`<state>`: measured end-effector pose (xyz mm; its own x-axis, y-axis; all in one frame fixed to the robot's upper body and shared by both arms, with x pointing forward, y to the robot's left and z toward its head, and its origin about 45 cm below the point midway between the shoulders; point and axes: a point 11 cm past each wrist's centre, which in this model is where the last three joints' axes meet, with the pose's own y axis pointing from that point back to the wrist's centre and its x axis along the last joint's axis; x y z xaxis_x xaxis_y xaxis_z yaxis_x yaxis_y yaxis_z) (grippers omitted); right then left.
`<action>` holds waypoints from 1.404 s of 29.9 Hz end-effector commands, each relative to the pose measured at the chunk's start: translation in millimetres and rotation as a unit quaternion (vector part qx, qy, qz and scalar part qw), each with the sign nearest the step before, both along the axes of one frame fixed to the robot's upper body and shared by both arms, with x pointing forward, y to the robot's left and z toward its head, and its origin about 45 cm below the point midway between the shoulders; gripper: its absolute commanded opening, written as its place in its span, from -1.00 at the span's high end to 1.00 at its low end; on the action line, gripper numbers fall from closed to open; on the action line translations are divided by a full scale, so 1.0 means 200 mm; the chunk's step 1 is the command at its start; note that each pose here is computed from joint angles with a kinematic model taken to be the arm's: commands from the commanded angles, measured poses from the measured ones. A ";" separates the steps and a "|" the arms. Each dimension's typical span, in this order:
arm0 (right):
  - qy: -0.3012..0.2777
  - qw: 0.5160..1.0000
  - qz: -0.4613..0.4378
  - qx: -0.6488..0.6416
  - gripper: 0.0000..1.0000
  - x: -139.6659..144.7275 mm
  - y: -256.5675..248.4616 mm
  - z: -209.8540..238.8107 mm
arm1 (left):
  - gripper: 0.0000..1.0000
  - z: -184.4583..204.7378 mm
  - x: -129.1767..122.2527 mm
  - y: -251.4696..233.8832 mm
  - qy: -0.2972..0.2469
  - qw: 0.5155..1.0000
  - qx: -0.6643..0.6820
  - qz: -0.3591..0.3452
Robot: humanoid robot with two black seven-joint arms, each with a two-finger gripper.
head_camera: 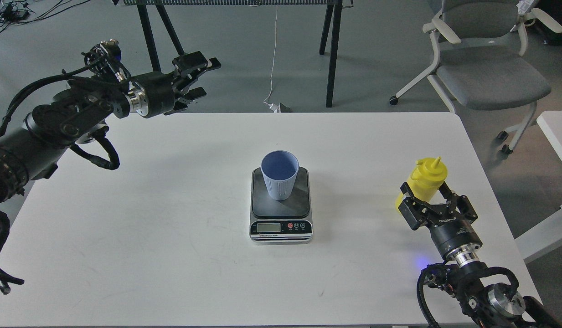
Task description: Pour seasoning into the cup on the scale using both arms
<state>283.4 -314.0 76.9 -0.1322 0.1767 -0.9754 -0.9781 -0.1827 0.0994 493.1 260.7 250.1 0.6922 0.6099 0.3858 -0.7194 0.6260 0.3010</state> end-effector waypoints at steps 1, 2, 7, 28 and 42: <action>-0.003 1.000 0.003 0.001 -1.00 -0.01 0.01 0.01 | -0.99 0.00 0.00 0.00 -0.001 1.000 0.000 0.000; -0.006 1.000 0.003 0.002 -1.00 -0.01 0.01 0.02 | -0.99 0.00 0.00 0.00 -0.001 1.000 0.000 0.000; -0.005 1.000 0.005 -0.003 -1.00 -0.06 -0.02 0.03 | -0.99 0.01 0.00 0.01 -0.001 1.000 0.000 0.001; 0.037 0.997 -0.008 -0.062 -1.00 -0.41 -0.30 0.06 | -0.99 0.00 0.00 0.01 0.000 1.000 0.001 0.002; -0.035 0.971 -0.036 -0.234 -1.00 -0.31 -0.90 0.64 | -0.99 0.02 0.00 0.04 -0.003 1.000 0.001 0.008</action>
<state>202.9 -474.9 166.9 -0.1362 -0.2028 -0.9697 -0.9863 -0.0646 0.1520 493.6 268.7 252.7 0.6817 0.6184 0.3911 -0.7296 0.6147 0.2997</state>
